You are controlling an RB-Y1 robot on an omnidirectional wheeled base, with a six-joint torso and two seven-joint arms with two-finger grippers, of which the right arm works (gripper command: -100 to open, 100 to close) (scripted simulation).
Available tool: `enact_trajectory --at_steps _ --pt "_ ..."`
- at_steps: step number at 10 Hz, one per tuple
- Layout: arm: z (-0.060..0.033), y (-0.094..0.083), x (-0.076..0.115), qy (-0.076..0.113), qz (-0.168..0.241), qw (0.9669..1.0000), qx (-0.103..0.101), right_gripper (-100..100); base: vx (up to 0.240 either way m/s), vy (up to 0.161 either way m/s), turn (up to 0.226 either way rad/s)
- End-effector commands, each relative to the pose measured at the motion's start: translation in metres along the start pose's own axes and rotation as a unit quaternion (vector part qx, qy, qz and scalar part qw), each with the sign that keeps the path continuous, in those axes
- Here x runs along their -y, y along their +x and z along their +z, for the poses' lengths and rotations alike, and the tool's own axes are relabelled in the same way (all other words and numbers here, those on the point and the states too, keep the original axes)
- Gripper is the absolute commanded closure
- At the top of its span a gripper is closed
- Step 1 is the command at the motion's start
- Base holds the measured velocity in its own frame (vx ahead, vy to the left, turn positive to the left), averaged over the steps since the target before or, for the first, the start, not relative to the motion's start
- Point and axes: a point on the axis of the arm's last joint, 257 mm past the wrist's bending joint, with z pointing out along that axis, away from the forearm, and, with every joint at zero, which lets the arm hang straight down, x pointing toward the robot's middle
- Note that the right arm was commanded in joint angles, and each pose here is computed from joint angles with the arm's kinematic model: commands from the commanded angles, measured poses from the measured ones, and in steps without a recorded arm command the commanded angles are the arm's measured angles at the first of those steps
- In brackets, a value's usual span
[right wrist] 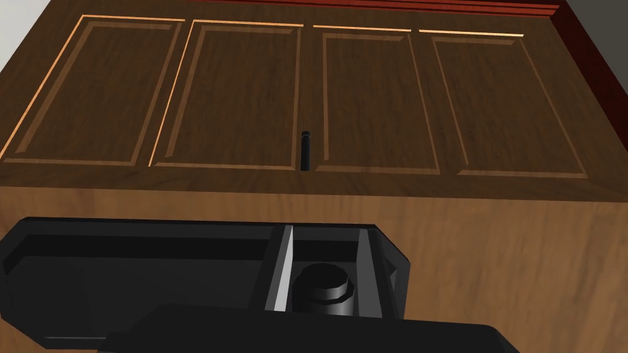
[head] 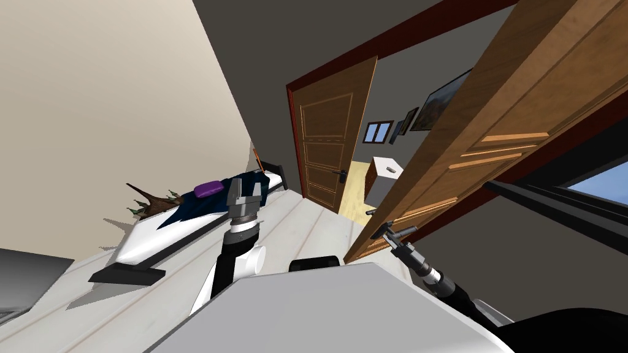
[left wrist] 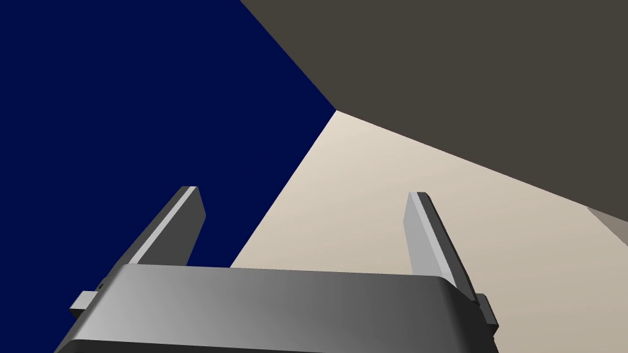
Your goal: Pull the door open
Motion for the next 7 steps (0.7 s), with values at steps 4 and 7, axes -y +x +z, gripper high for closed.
enact_trajectory --at_steps 4,7 --pt "-0.0281 0.010 0.002 0.006 0.010 0.9999 -0.012 100 -0.004 -0.011 0.026" --pt "-0.0472 0.012 -0.001 0.008 0.012 0.9998 -0.017 100 -0.018 -0.031 0.016"
